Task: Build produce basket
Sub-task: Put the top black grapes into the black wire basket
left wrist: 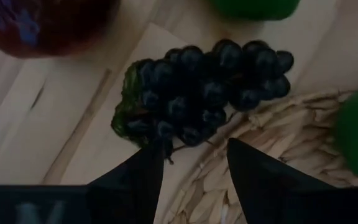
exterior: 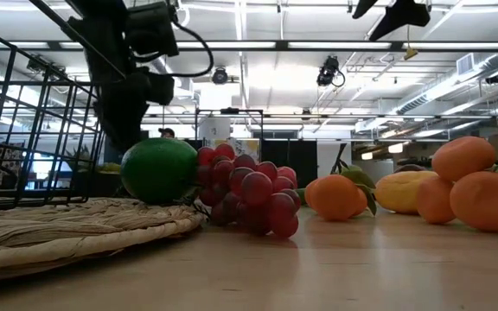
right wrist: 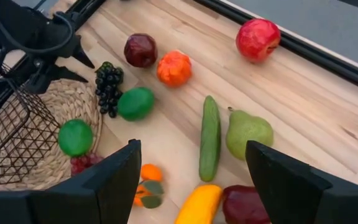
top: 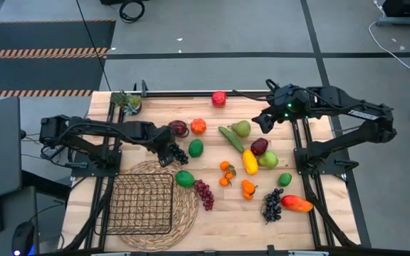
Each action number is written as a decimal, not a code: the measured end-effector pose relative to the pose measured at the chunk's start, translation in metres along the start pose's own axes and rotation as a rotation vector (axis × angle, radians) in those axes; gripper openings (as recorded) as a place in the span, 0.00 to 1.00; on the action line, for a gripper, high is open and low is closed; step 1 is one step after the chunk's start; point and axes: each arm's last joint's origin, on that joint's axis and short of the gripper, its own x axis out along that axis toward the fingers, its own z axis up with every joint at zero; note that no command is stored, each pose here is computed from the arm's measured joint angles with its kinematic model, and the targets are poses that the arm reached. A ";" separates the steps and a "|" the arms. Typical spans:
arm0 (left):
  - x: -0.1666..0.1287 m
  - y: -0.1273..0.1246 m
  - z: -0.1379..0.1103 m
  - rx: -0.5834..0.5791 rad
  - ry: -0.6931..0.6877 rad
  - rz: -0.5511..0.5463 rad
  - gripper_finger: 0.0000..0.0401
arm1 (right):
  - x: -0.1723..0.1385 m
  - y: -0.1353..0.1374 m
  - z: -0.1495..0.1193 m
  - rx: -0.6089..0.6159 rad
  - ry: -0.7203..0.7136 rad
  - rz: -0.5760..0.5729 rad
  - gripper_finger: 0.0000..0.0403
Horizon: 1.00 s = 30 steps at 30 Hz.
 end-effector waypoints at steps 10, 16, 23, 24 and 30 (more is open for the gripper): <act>0.027 0.014 0.004 -0.032 0.010 -0.004 0.45 | 0.015 0.014 -0.003 -0.005 0.041 0.003 0.73; 0.044 0.015 0.005 -0.020 0.075 -0.010 0.41 | 0.025 0.025 -0.008 -0.034 0.077 0.004 0.73; 0.042 0.012 0.013 -0.019 0.080 -0.009 0.30 | 0.032 0.033 -0.012 -0.044 0.102 0.002 0.73; 0.040 0.011 0.016 -0.016 0.071 -0.013 0.28 | 0.033 0.033 -0.012 -0.045 0.101 0.000 0.73; 0.024 0.007 0.033 0.026 0.056 -0.029 0.12 | 0.032 0.032 -0.011 -0.053 0.069 -0.039 0.73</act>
